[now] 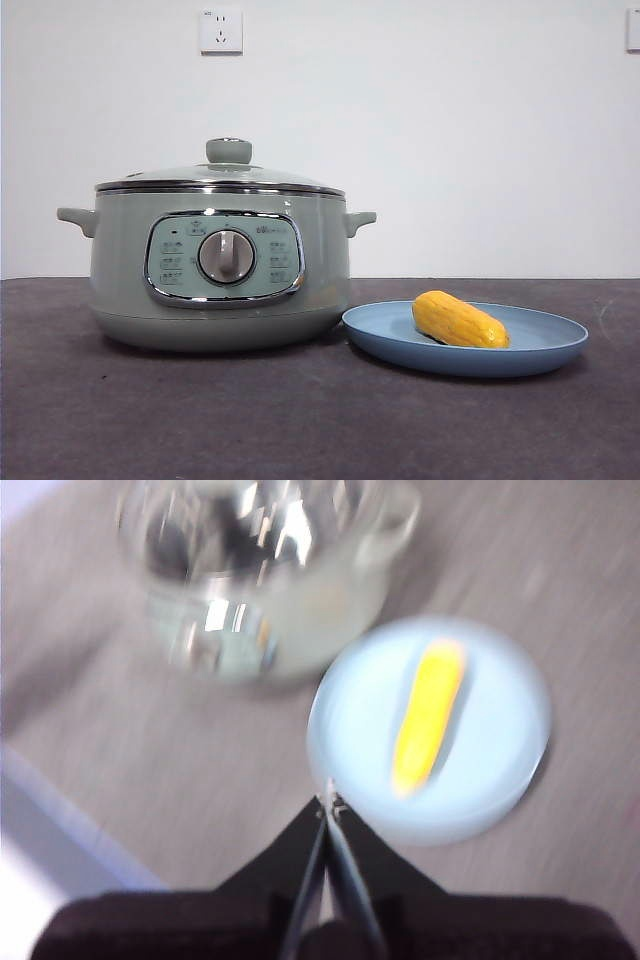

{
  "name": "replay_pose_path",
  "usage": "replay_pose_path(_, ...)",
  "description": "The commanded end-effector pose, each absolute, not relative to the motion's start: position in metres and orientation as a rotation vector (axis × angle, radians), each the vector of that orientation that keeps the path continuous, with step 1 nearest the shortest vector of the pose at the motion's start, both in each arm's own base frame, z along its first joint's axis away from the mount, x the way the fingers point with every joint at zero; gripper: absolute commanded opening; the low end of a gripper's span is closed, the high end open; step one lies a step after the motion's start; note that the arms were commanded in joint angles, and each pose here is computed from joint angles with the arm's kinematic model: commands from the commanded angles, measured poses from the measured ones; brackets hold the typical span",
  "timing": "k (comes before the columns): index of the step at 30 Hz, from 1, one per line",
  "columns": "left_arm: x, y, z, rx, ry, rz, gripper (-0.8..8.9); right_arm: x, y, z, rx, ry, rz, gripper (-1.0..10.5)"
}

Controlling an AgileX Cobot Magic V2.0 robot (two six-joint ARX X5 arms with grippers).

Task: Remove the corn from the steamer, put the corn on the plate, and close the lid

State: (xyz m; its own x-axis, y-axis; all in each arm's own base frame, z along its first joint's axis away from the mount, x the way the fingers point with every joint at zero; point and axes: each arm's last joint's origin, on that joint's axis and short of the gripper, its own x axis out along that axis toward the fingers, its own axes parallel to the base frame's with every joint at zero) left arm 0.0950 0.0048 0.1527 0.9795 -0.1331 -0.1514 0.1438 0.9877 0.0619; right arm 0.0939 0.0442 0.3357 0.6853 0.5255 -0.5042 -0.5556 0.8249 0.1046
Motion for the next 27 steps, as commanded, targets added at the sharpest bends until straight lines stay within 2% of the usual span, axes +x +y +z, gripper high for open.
replay_pose_path(1,0.096,0.005,0.149,0.064,0.156,-0.139,-0.02,0.095,0.038,0.345,-0.052,0.363,0.556,0.0)
replay_pose_path(6,0.096,0.005,0.149,0.064,0.156,-0.139,-0.02,0.085,0.022,0.346,-0.048,0.272,0.414,0.0)
replay_pose_path(11,0.096,0.005,0.149,0.064,0.156,-0.139,-0.02,0.078,0.01,0.327,-0.082,0.131,0.281,0.0)
replay_pose_path(16,0.096,0.005,0.149,0.064,0.156,-0.139,-0.02,0.081,0.005,0.279,-0.089,0.038,0.216,0.0)
replay_pose_path(22,0.096,0.005,0.149,0.064,0.156,-0.139,-0.02,0.093,0.004,0.213,-0.09,0.019,0.205,0.0)
replay_pose_path(27,0.096,0.005,0.149,0.064,0.156,-0.139,-0.02,0.097,0.004,0.176,-0.055,0.004,0.205,0.0)
